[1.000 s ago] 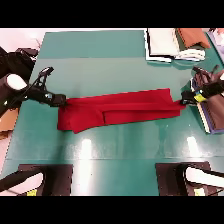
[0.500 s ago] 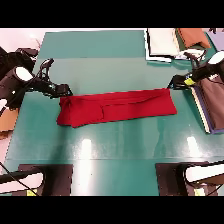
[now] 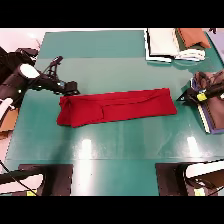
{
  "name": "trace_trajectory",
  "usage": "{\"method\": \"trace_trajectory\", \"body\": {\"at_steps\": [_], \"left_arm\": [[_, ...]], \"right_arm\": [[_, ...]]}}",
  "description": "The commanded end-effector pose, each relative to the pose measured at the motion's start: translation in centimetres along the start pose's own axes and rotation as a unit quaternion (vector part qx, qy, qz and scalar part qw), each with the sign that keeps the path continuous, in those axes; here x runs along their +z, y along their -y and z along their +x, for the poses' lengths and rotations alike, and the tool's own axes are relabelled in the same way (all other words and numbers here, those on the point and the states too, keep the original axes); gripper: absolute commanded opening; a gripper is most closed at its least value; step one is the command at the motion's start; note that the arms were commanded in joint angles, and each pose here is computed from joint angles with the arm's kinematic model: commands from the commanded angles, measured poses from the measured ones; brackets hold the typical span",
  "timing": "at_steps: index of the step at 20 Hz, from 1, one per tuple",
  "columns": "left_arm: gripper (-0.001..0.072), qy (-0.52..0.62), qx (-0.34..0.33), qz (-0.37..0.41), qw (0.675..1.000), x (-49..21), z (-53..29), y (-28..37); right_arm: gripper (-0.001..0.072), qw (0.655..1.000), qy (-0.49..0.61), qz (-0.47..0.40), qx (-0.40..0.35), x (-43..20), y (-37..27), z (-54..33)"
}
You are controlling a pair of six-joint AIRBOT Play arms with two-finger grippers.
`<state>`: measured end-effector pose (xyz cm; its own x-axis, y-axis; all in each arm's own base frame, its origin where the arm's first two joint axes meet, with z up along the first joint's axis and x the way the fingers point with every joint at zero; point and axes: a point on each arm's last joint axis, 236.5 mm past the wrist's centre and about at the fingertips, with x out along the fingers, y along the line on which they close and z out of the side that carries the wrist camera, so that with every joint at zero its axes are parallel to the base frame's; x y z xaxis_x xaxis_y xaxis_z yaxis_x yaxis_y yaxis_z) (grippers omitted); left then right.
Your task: Fold the shirts.
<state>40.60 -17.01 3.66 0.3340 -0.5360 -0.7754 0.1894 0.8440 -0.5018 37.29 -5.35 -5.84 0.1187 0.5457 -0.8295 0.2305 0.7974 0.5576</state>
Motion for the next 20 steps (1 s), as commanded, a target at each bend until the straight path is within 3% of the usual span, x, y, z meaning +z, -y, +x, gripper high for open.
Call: {"method": "trace_trajectory", "body": {"at_steps": [1, 4, 5, 7, 9, 14, 20], "left_arm": [[0.0021, 0.023, -0.025, 0.021, 0.999, 0.3, 2.6, 4.8], [0.002, 0.013, -0.037, 0.025, 0.999, -1.1, 6.0, 7.7], [0.002, 0.008, -0.039, 0.024, 0.999, -1.6, 7.2, 8.4], [0.002, -0.009, -0.04, 0.031, 0.999, -2.8, 9.5, 9.3], [0.002, -0.023, -0.044, 0.04, 0.998, -3.2, 11.4, 10.2], [0.002, -0.036, -0.055, 0.062, 0.996, -2.8, 15.9, 12.8], [0.002, -0.061, -0.063, 0.072, 0.994, -3.7, 19.6, 14.2]], "right_arm": [[0.0478, 0.998, -0.002, 0.023, 0.063, -0.7, -0.6, 3.2], [0.043, 0.996, -0.001, 0.004, 0.093, 0.1, -3.5, 6.0], [0.0364, 0.995, 0.003, -0.012, 0.101, 0.4, -4.5, 6.6], [0.012, 0.993, 0.011, -0.047, 0.105, 0.9, -6.3, 6.5], [0.0022, 0.991, 0.028, -0.077, 0.109, 1.7, -8.2, 4.2], [0.0021, 0.974, 0.088, -0.177, 0.112, 1.9, -17.3, -5.2], [0.0021, 0.929, 0.141, -0.298, 0.168, -1.7, -30.8, -10.6]]}}
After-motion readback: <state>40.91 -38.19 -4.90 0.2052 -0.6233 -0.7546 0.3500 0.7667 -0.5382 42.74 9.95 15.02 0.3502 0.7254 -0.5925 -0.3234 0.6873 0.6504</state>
